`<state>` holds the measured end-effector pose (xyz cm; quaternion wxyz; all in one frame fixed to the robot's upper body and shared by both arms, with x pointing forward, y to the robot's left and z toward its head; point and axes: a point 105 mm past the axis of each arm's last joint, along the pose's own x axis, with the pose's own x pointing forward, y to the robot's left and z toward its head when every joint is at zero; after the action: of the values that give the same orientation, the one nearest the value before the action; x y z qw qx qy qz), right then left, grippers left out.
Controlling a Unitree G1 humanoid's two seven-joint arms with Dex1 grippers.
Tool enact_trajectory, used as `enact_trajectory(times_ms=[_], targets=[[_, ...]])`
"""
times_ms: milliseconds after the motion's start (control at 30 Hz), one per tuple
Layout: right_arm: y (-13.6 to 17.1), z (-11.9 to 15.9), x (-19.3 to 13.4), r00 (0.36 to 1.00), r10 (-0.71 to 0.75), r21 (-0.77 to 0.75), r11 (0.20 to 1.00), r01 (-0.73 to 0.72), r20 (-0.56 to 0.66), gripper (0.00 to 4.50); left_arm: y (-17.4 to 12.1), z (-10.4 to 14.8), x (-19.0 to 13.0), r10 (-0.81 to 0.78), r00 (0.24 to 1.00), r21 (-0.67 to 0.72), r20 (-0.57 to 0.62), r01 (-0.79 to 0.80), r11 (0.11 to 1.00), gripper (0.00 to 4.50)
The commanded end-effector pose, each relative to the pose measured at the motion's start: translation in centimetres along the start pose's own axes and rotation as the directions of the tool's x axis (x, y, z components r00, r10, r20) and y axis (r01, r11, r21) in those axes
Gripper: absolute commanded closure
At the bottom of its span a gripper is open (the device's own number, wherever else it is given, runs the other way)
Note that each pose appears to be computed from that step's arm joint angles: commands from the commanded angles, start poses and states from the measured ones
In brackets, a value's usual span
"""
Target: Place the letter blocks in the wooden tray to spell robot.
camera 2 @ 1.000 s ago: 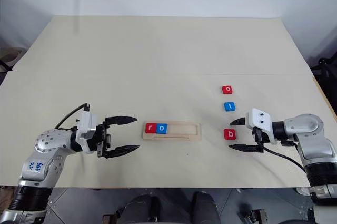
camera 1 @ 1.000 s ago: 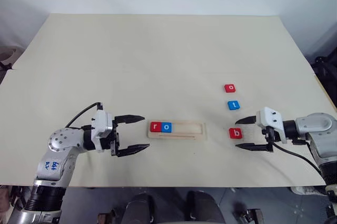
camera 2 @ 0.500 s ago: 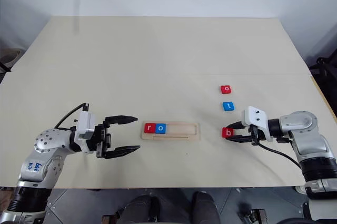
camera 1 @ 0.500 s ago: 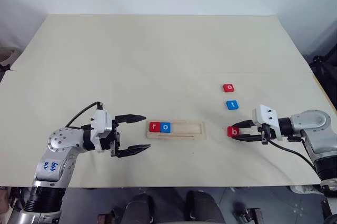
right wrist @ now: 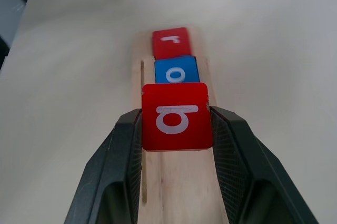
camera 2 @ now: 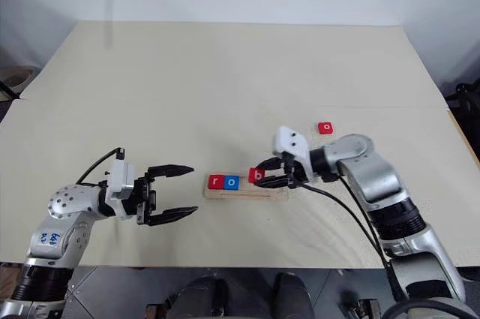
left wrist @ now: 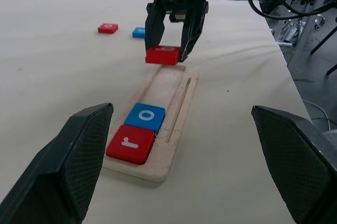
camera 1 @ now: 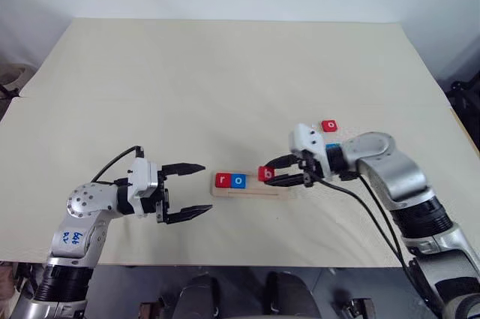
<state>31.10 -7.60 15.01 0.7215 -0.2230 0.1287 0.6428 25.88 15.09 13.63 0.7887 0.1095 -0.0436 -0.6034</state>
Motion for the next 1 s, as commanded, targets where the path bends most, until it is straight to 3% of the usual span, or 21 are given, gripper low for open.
enact_trajectory(times_ms=[33,633,933,1000], targets=[[-0.4,1.0,0.4,1.000,-0.017,-0.041,0.999,0.017,-0.001,3.03,-0.1,0.8,-0.1,0.010,1.000,0.042,0.011,-0.010,0.999,0.00],[-0.2,0.3,2.1,0.999,-0.001,-0.066,0.998,-0.001,-0.039,3.03,-0.1,0.9,-0.3,0.036,0.999,0.048,0.009,-0.037,0.998,0.00],[-0.1,0.6,1.6,0.999,0.005,-0.051,0.999,-0.007,-0.033,0.03,0.1,1.0,-0.3,0.040,0.999,0.049,0.010,-0.040,0.998,0.00],[-0.3,0.8,1.1,1.000,-0.008,-0.055,0.998,0.006,-0.029,0.03,0.1,1.0,-0.3,0.038,0.999,0.049,0.011,-0.039,0.998,0.00]])
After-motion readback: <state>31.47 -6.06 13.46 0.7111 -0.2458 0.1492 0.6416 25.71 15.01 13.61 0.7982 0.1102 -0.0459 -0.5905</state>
